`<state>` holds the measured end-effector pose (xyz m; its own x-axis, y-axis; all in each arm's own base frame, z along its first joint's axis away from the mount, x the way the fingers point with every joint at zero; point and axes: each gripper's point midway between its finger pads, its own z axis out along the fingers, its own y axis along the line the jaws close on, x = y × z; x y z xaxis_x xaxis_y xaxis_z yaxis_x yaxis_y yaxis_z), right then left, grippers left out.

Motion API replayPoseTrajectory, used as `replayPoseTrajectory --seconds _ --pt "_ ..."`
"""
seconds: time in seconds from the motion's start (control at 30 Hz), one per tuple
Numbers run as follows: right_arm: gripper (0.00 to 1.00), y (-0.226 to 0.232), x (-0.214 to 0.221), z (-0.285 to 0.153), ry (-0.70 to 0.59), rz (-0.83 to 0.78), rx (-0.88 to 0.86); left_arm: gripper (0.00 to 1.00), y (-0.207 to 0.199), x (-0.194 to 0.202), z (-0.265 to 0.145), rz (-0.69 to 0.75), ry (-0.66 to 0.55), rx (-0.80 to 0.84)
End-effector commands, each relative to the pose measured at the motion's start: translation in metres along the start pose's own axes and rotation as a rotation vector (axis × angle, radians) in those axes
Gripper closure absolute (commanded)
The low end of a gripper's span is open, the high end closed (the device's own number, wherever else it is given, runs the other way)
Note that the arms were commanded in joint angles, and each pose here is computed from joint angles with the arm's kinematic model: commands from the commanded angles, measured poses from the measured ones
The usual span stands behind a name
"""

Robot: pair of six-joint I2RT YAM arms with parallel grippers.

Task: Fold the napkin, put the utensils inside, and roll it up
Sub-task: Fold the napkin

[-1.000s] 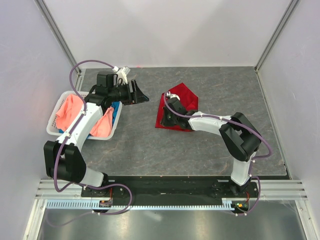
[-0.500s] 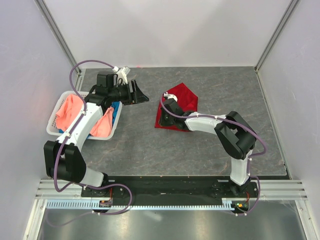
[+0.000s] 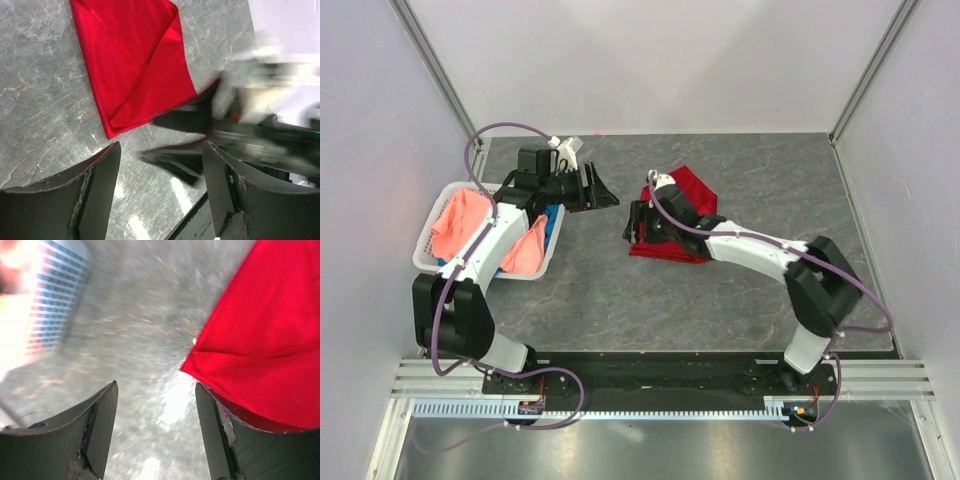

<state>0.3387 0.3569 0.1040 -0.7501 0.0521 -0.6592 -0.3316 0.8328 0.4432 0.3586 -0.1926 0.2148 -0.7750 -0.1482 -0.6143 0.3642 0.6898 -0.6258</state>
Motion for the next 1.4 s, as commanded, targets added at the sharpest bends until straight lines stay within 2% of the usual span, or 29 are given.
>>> replayPoseTrajectory --seconds 0.0,0.07,0.1,0.3,0.5,0.67,0.97,1.37 --pt "0.28 -0.002 -0.036 -0.053 -0.099 -0.008 0.002 0.27 0.009 0.002 0.008 -0.001 0.009 -0.011" --pt "0.28 -0.019 -0.037 -0.069 -0.089 0.028 0.034 0.27 0.01 0.006 0.012 0.002 0.021 -0.017" --pt "0.28 -0.043 -0.03 -0.073 -0.062 0.064 0.088 0.27 0.009 0.012 0.018 0.004 0.038 -0.02" --pt "0.28 -0.122 -0.011 -0.108 0.002 0.177 0.231 0.27 0.0 0.032 0.041 -0.019 0.105 -0.007" --pt "0.28 -0.174 0.025 -0.113 0.087 0.294 0.3 0.27 0.003 0.048 0.056 -0.096 0.125 0.001" --pt "0.28 -0.187 0.031 -0.109 0.096 0.325 0.289 0.27 0.012 0.057 0.061 -0.129 0.125 -0.017" --pt "0.31 -0.184 0.024 -0.085 0.085 0.409 0.187 0.27 0.022 0.068 0.069 -0.161 0.134 -0.03" --pt "0.42 -0.189 0.044 -0.067 0.14 0.452 0.172 0.27 0.032 0.075 0.077 -0.184 0.145 -0.04"
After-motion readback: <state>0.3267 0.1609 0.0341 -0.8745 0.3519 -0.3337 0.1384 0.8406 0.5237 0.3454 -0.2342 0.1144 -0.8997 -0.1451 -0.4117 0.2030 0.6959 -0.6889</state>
